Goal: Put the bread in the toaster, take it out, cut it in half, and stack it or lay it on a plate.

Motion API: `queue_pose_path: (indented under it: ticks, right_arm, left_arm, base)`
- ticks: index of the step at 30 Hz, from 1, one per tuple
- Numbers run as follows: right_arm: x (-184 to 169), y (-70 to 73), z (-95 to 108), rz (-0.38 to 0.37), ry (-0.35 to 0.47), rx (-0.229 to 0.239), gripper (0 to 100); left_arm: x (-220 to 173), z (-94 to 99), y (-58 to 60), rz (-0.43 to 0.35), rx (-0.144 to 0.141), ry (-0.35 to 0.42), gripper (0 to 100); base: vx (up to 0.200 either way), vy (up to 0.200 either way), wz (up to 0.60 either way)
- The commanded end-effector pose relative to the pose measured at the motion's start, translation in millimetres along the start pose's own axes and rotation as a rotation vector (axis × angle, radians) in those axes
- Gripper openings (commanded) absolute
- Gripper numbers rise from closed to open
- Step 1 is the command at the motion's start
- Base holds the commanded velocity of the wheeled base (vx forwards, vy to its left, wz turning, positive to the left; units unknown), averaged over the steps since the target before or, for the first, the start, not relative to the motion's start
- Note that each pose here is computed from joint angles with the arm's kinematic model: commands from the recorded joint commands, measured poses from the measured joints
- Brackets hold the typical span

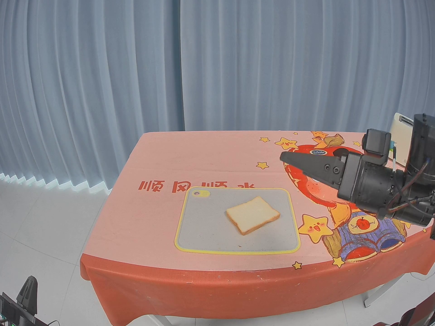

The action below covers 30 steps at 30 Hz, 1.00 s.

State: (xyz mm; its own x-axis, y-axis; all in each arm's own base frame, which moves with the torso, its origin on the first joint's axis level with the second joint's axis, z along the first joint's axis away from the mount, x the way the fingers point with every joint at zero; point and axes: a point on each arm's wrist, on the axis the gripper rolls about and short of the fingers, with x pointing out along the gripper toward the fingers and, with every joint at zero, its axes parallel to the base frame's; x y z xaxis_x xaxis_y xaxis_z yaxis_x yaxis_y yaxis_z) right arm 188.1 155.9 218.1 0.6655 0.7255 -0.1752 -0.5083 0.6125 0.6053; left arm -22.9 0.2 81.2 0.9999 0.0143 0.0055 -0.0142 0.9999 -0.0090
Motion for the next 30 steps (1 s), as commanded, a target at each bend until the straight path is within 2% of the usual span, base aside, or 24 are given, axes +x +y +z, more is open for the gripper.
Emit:
queue_pose_path:
  ticks: [1,5,7,8,10,13,17,23,27,30]
  right_arm:
    - [-16.5,4.2,8.4,0.018,-0.053,-0.031,100]
    - [-25.0,-0.4,1.4,0.005,-0.042,-0.041,100]
    - [-27.3,-1.1,2.7,0.001,-0.052,-0.071,100]
    - [-27.3,-1.1,2.7,0.001,-0.052,-0.071,100]
    - [-31.7,2.6,2.0,0.014,-0.057,-0.114,100]
    - [-35.3,4.1,3.2,0.019,-0.068,-0.132,100]
    - [-36.7,2.4,2.7,0.012,-0.069,-0.158,100]
    - [-36.5,-2.8,-1.7,-0.010,-0.054,-0.235,100]
    - [-37.5,-5.4,1.1,-0.025,-0.066,-0.259,100]
    - [-40.3,-6.7,2.8,-0.034,-0.077,-0.296,100]
  left_arm:
    - [1.0,-5.0,0.0,0.000,0.000,0.013,0]
    - [1.0,-5.0,0.0,0.001,0.000,0.013,0]
    - [1.0,-5.0,0.1,0.003,-0.002,0.013,0]
    - [1.0,-5.0,0.1,0.003,-0.002,0.013,0]
    - [1.0,-5.0,0.0,0.001,0.000,0.013,0]
    - [1.0,-5.0,0.0,0.001,-0.002,0.013,0]
    - [1.0,-5.0,0.0,0.001,-0.002,0.013,0]
    - [1.0,-5.0,0.0,0.001,0.000,0.013,0]
    - [1.0,-5.0,0.0,0.001,-0.002,0.013,0]
    - [1.0,-5.0,0.0,0.001,-0.002,0.013,0]
  base:
    - [0.000,0.000,0.00]
    - [0.000,0.000,0.00]
    - [0.000,0.000,0.00]
    - [0.000,0.000,0.00]
    - [0.000,0.000,0.00]
    - [0.000,0.000,0.00]
    - [0.000,0.000,0.00]
    - [0.000,0.000,0.00]
    - [0.000,0.000,0.00]
    - [0.000,0.000,0.00]
